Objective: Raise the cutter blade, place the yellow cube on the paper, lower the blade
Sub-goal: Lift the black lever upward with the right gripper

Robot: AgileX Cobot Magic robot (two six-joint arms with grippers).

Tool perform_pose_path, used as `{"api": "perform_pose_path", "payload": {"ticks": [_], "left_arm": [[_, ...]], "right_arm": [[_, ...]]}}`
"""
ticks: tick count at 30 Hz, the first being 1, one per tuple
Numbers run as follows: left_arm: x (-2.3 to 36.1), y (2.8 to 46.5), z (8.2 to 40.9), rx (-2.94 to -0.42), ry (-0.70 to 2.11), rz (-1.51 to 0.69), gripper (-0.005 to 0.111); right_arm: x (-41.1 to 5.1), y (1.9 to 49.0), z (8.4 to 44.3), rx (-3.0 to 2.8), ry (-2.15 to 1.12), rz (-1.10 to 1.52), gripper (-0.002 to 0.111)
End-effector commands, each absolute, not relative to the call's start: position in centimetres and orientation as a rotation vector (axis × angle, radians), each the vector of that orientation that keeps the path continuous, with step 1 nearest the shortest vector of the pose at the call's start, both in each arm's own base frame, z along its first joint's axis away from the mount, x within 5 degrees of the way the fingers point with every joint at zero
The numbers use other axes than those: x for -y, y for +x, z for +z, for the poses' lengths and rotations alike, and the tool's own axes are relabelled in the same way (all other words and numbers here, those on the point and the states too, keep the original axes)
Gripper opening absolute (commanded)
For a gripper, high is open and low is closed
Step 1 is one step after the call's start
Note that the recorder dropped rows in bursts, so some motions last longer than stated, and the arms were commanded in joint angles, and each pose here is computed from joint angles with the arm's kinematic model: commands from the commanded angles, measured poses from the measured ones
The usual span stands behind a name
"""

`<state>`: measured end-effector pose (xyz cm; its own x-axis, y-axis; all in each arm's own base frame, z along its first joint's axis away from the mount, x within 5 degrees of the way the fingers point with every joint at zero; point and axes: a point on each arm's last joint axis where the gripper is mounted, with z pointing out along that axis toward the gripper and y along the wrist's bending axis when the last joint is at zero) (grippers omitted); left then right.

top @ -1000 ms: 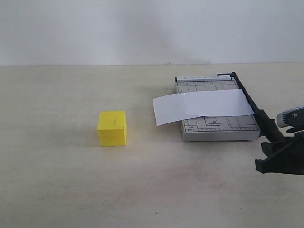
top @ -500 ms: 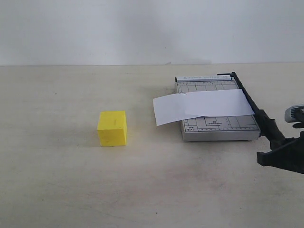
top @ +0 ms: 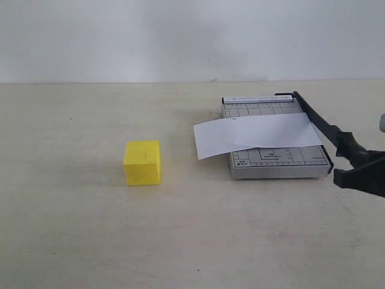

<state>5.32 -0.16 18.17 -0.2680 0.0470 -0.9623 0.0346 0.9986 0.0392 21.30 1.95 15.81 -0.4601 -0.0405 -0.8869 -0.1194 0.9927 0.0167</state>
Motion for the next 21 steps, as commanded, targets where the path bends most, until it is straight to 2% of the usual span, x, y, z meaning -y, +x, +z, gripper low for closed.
{"api": "perform_pose_path", "payload": {"ticks": [1, 13, 21], "left_arm": [[0.2, 5.3, 18.2, -1.826, 0.07, 0.01, 0.004], [0.2, 5.3, 18.2, -1.826, 0.07, 0.01, 0.004], [0.2, 5.3, 18.2, -1.826, 0.07, 0.01, 0.004]], "right_arm": [[-2.2, 21.2, 19.2, -1.843, -0.181, 0.08, 0.0], [-2.3, 22.6, 24.0, -1.666, -0.179, 0.068, 0.0], [-2.3, 22.7, 23.7, -1.717, -0.18, 0.061, 0.0]]}}
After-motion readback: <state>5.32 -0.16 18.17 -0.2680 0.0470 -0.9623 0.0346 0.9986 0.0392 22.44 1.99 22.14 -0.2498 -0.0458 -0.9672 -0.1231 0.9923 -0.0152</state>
